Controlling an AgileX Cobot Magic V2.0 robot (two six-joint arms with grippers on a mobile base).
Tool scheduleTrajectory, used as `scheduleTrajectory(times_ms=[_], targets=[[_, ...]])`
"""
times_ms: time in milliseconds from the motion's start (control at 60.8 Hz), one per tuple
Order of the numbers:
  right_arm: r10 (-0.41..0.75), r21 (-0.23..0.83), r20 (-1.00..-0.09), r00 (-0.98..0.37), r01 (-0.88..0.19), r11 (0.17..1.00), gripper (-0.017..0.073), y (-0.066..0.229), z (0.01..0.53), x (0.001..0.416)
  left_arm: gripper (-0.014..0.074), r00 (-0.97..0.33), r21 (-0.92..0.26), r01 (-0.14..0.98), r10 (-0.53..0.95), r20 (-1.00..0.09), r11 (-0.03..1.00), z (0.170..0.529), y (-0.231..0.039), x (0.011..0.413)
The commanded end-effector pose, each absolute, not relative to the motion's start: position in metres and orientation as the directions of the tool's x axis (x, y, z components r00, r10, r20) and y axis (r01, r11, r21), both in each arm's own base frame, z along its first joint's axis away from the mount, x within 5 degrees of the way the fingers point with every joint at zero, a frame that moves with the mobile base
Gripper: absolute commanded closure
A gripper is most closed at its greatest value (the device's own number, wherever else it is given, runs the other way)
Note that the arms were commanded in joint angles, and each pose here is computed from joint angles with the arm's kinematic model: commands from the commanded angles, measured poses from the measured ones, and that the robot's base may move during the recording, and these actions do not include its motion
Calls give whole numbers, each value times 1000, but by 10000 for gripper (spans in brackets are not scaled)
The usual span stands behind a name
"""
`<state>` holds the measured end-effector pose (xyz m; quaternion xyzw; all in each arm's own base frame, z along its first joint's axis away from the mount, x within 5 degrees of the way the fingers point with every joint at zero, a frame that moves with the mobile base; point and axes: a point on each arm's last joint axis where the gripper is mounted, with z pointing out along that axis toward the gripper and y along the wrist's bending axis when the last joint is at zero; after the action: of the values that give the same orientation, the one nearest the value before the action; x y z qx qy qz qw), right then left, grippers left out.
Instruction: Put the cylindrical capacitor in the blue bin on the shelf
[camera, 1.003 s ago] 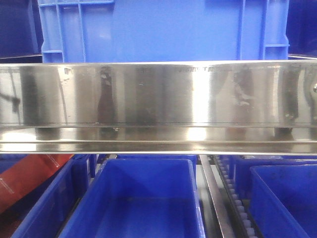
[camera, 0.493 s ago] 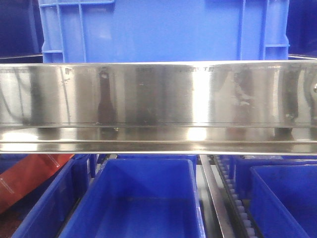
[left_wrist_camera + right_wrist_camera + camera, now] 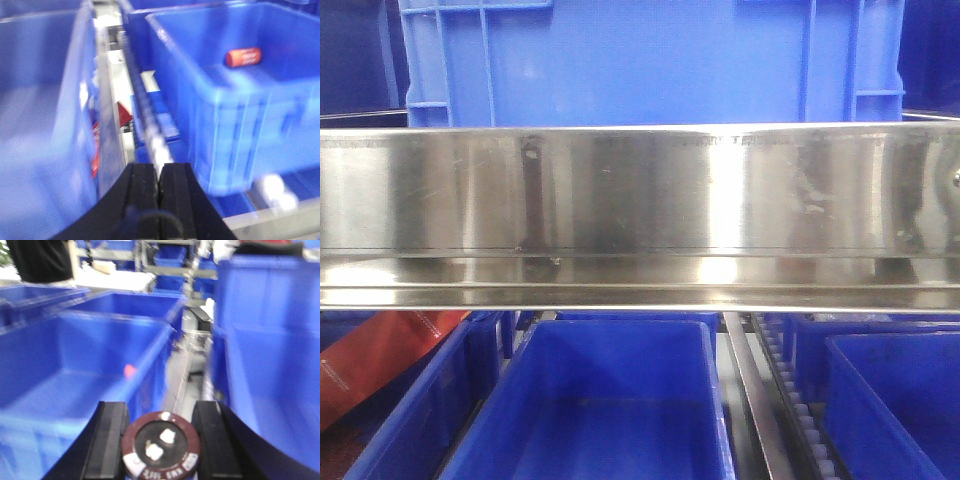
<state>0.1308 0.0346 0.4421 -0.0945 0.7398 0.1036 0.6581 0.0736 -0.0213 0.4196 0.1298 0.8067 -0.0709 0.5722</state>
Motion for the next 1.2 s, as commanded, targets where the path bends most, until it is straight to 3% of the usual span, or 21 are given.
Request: scheduleTrajectory(times_ms=[0, 197, 329, 658, 756, 839, 888, 970, 1184], targets=[[-8, 15, -997, -71, -325, 946, 587, 45, 461, 144, 675, -282, 15, 286, 99, -954, 958, 411, -18, 62], [-68, -12, -992, -104, -463, 886, 587, 91, 482, 195, 675, -264, 15, 287, 94, -960, 958, 402, -15, 50], [-130, -6, -970, -204, -516, 856, 587, 123, 474, 237, 675, -265, 15, 287, 94, -960, 958, 401, -15, 50], [-213, 16, -904, -371, -526, 850, 582, 166, 416, 314, 675, -264, 1, 295, 83, -961, 955, 401, -16, 50], [-226, 19, -889, -399, -526, 851, 494, 170, 403, 324, 675, -266, -6, 299, 77, -961, 954, 401, -16, 50], [-231, 20, -883, -408, -526, 850, 318, 172, 400, 326, 675, -266, -6, 299, 77, -961, 954, 401, -16, 50], [-231, 20, -883, -408, -526, 850, 148, 172, 400, 326, 675, -266, -6, 299, 77, -961, 954, 401, -16, 50], [-232, 20, -883, -408, -526, 850, -20, 171, 400, 325, 675, -266, -6, 299, 77, -961, 954, 401, -16, 50], [-217, 17, -900, -377, -528, 849, 76, 165, 416, 313, 675, -266, -6, 299, 77, -961, 954, 401, -16, 50]])
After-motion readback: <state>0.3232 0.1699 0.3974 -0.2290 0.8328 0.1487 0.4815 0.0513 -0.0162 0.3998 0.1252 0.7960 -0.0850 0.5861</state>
